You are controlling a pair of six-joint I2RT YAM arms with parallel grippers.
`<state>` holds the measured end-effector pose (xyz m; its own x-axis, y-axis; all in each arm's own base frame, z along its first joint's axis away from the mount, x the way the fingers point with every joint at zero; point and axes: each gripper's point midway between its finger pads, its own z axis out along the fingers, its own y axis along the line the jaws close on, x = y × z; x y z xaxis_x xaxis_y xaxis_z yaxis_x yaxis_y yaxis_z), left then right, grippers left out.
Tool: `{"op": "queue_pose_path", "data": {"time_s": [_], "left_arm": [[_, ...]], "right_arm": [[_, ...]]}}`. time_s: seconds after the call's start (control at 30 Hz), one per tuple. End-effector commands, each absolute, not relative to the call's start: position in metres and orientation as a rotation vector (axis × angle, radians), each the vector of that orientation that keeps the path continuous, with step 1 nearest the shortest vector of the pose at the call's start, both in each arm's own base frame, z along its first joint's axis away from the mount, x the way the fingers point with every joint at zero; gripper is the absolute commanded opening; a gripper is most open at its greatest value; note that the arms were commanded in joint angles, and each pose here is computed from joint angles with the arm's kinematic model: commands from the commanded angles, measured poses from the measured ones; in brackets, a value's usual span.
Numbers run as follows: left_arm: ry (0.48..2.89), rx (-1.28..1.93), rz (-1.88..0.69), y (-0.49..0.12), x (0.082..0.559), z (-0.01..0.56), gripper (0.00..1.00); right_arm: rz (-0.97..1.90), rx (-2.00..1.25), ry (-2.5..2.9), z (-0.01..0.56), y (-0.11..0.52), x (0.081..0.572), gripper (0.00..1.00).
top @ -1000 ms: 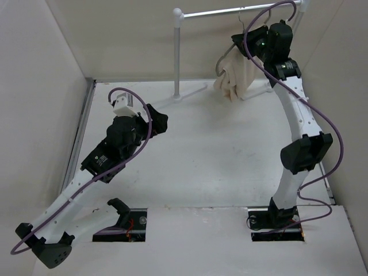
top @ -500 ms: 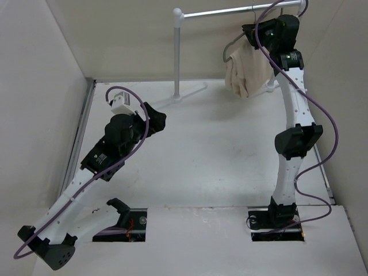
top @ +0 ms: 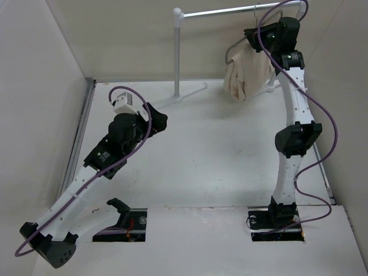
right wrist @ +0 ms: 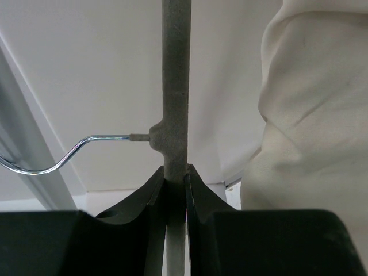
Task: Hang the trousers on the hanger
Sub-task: Place the hanger at the clothesline.
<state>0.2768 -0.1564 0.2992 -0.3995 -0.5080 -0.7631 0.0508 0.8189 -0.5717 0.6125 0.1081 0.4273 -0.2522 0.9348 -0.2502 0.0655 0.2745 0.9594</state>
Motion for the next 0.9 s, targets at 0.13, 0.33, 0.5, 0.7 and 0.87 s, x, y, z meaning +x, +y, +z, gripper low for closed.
{"op": "queue_pose_path", "data": {"time_s": [0.13,0.33,0.5,0.7,0.87], "left_arm": [[1.862,-0.364,-0.663,-0.159,0.282,0.304,1.00],[1.885,-0.382,-0.643,-0.156,0.284,0.292,1.00],[1.888,-0.393,-0.635,-0.152,0.283,0.288,1.00],[1.892,-0.410,-0.604,-0.143,0.288,0.287,1.00],[1.933,-0.458,-0.557,-0.129,0.300,0.280,1.00]], "right_arm": [[1.163,0.857,1.468,0.467,0.099,0.609,0.09],[1.142,0.862,1.494,0.459,0.097,0.609,0.41],[1.113,0.831,1.482,0.472,0.092,0.596,0.61],[1.059,0.823,1.487,0.477,0.081,0.573,0.77],[1.007,0.785,1.487,0.479,0.075,0.548,0.85]]}}
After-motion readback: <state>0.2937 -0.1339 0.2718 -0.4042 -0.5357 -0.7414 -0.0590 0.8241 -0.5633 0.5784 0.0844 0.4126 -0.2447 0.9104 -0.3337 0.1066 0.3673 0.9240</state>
